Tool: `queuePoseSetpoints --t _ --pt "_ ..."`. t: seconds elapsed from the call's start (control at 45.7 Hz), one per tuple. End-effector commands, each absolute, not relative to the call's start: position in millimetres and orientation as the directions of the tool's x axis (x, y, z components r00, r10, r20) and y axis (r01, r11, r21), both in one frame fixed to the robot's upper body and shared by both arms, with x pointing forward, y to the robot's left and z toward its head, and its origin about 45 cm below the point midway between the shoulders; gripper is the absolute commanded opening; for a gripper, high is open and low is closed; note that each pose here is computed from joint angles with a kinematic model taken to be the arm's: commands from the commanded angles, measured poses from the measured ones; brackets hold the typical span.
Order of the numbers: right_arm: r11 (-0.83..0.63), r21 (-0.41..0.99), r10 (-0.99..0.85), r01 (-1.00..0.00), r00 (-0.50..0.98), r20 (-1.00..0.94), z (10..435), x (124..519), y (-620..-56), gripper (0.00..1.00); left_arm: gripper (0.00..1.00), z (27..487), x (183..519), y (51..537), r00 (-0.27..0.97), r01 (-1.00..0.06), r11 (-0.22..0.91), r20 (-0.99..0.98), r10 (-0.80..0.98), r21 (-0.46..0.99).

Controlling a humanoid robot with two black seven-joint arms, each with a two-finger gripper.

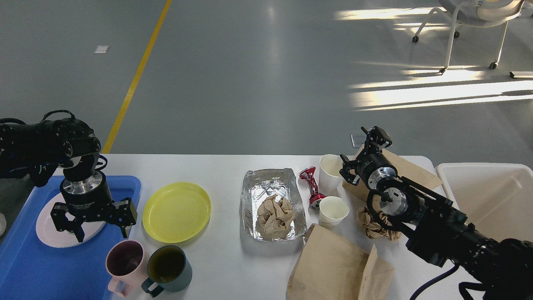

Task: Tidy desktop
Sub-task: 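Lower the left gripper onto the pink mug and grasp it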

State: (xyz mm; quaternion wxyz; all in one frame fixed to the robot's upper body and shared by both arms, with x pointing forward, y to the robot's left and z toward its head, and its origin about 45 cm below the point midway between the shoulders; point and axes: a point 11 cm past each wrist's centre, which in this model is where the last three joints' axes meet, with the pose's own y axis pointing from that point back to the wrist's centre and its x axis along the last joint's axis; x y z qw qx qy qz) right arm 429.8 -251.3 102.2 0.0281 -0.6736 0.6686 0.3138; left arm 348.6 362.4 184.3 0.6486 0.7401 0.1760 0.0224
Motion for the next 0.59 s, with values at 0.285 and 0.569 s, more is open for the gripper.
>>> queuePoseSetpoints --t 0.285,0.569 --pt "-0.105 0.382 -0.883 -0.918 -0.09 -0.461 101.8 429.5 -251.2 1.0 0.95 169.3 333.4 366.8 0.926 0.284 -0.112 -0.242 0.289 0.952" --pt "-0.106 0.381 -0.883 -0.919 -0.089 -0.461 102.5 430.0 -251.1 1.0 0.9 154.9 325.0 371.2 0.918 0.307 -0.113 -0.263 0.296 0.945"
